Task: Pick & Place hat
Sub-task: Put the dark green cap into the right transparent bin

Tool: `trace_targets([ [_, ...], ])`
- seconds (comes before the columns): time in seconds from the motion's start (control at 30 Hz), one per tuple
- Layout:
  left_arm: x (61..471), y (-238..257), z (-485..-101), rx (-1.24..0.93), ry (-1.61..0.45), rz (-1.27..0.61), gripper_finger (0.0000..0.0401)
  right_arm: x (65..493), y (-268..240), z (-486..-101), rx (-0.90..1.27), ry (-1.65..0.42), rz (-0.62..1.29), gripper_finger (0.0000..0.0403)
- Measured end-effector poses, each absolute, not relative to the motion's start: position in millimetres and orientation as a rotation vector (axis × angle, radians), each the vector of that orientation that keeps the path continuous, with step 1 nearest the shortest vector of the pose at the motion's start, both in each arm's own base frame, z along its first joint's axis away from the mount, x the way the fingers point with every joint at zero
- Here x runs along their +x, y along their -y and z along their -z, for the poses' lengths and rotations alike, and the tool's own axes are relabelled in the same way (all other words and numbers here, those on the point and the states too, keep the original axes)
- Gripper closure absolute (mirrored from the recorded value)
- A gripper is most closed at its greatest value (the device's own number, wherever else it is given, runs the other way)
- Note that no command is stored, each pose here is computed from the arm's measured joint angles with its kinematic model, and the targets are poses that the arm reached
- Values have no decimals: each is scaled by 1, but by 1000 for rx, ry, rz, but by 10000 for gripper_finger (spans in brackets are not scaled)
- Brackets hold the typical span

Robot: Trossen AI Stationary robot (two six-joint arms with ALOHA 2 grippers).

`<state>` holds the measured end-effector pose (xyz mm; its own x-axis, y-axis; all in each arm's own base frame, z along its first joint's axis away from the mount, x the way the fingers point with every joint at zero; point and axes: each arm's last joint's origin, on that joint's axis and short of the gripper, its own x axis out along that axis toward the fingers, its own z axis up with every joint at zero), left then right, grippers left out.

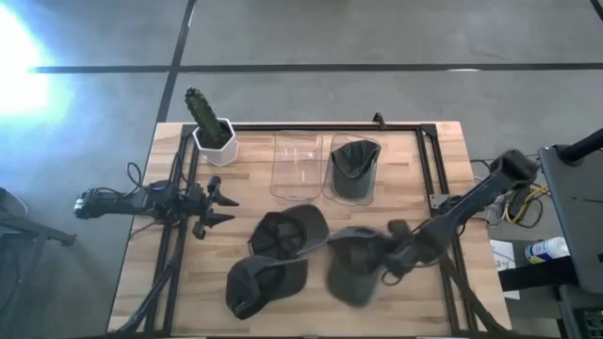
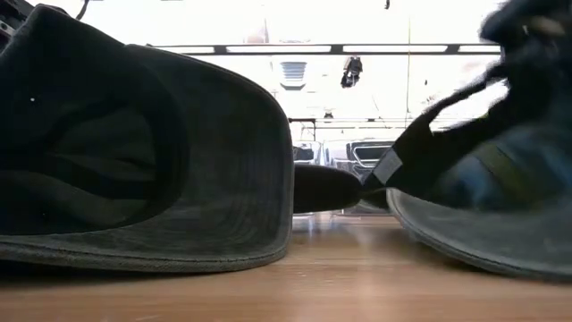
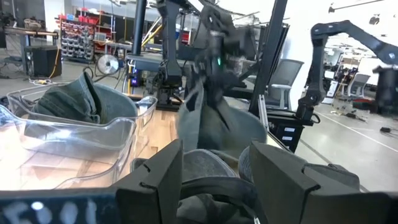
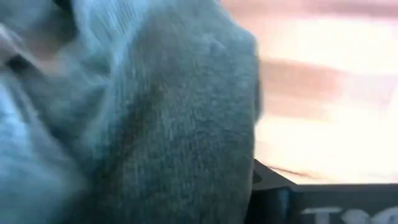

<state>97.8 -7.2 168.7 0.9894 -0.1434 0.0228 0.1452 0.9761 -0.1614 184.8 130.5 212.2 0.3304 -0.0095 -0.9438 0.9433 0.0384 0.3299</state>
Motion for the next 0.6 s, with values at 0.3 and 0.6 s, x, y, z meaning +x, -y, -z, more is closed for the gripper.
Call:
trace_targets([
  [0.3,98,7,-168,-164,8,145,222,163,-81,-292,1203,-333,790,394],
  [0.6,98,7,-168,-164,7,145,222,156,-18,-352,995,-102,884,394],
])
